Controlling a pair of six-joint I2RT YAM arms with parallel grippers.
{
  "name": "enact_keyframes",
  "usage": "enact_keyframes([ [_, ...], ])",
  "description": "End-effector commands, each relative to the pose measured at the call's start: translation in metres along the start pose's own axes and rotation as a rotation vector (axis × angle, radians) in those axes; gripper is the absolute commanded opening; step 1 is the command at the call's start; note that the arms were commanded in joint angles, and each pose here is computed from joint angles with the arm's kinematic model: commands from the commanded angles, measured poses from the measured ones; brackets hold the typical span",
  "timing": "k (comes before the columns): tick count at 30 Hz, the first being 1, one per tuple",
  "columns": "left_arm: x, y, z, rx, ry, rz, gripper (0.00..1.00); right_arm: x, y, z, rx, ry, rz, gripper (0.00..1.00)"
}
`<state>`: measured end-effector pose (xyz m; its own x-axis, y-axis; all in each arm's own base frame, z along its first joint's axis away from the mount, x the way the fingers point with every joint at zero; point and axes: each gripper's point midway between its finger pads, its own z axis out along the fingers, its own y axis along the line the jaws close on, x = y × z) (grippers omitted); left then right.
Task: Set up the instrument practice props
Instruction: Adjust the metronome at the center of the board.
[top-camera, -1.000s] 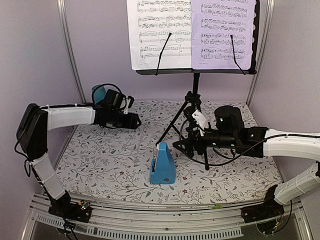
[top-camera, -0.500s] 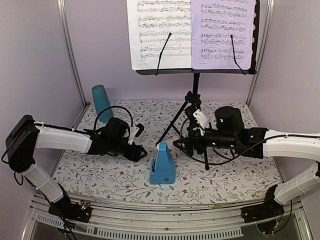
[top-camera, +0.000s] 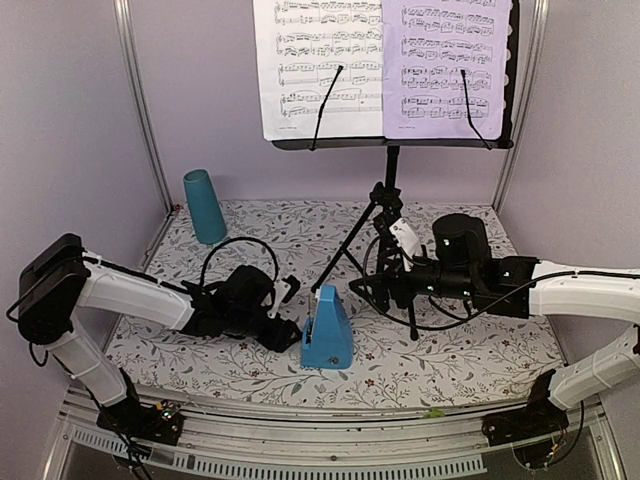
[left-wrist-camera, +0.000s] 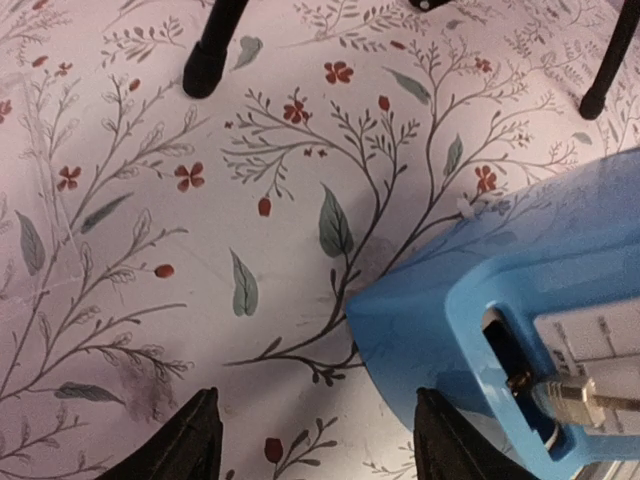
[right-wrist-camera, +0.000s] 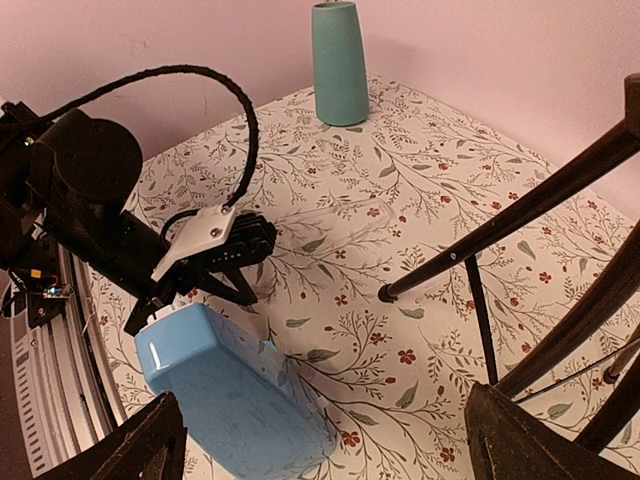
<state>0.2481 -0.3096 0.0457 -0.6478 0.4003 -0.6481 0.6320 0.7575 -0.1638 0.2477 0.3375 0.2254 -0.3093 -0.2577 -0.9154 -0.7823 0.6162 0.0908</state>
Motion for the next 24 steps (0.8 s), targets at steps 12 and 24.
enact_keyframes([
  [12,-0.009,-0.094,-0.01,0.194,-0.079,0.046,0.66,0.001,-0.012,-0.01,0.042,-0.005,0.002,0.99],
  [24,-0.037,-0.095,-0.061,0.291,-0.367,0.368,0.67,0.0,-0.011,-0.007,0.026,0.028,0.15,0.99],
])
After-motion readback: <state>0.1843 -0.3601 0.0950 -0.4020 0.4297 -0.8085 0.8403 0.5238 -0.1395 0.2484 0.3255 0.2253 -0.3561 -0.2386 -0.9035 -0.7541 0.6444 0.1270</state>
